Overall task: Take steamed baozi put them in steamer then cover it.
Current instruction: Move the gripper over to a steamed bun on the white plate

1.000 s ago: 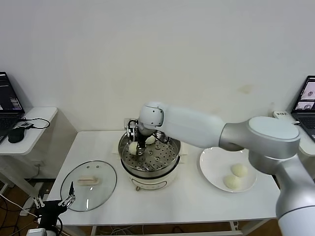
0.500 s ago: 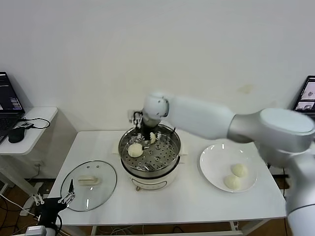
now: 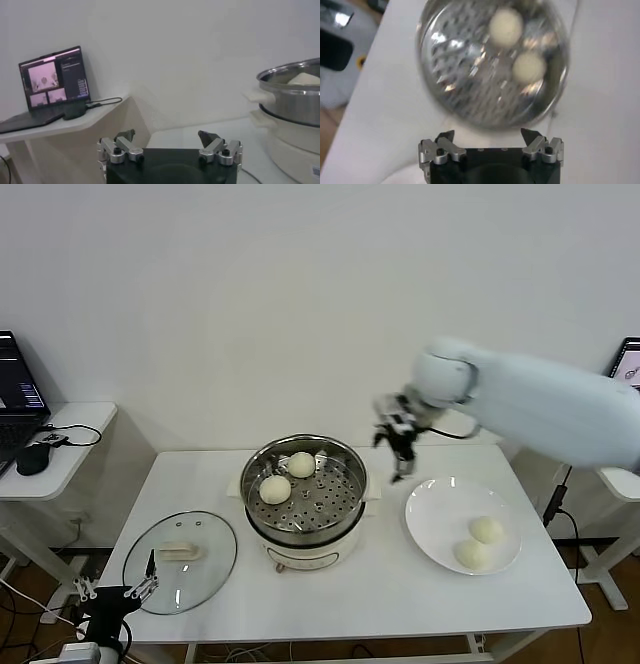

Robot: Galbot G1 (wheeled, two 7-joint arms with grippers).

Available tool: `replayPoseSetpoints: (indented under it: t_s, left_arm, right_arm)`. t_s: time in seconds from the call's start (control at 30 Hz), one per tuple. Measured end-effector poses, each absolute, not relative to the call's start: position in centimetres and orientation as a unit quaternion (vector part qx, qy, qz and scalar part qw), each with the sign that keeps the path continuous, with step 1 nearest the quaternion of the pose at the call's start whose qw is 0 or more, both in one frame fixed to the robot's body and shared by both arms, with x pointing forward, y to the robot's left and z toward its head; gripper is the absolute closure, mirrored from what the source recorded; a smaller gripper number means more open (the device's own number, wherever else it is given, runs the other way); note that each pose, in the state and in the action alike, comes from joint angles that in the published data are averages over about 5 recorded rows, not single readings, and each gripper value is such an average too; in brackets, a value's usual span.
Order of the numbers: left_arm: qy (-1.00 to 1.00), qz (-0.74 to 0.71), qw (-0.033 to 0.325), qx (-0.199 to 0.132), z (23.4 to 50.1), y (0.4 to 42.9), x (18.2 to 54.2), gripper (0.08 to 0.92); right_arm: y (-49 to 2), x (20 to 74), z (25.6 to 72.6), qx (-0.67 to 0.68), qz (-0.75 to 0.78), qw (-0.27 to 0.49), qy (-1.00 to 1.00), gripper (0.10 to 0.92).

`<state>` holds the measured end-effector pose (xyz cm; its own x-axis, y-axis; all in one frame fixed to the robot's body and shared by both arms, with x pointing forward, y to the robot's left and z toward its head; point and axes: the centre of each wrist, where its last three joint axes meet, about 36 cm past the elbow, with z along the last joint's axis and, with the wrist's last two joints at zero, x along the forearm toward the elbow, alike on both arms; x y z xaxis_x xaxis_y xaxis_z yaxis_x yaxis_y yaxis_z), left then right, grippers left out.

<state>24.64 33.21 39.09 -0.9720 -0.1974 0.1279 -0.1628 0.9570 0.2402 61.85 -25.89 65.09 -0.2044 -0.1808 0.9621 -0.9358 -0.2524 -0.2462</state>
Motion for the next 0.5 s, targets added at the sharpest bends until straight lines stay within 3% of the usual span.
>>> replayPoseSetpoints:
  t_s: [0.2, 0.5]
  left_arm:
    - [-0.986, -0.116, 0.081, 0.088, 38.7, 32.9, 24.6, 0.177]
    - [-0.985, -0.122, 0.088, 0.088, 38.2, 32.7, 24.2, 0.177]
  right_arm:
    - [-31.5, 59.7, 61.0, 0.530, 0.569, 0.356, -0.519, 0.200]
    - [-35.9, 57.7, 55.1, 0.516, 0.558, 0.402, -0.510, 0.200]
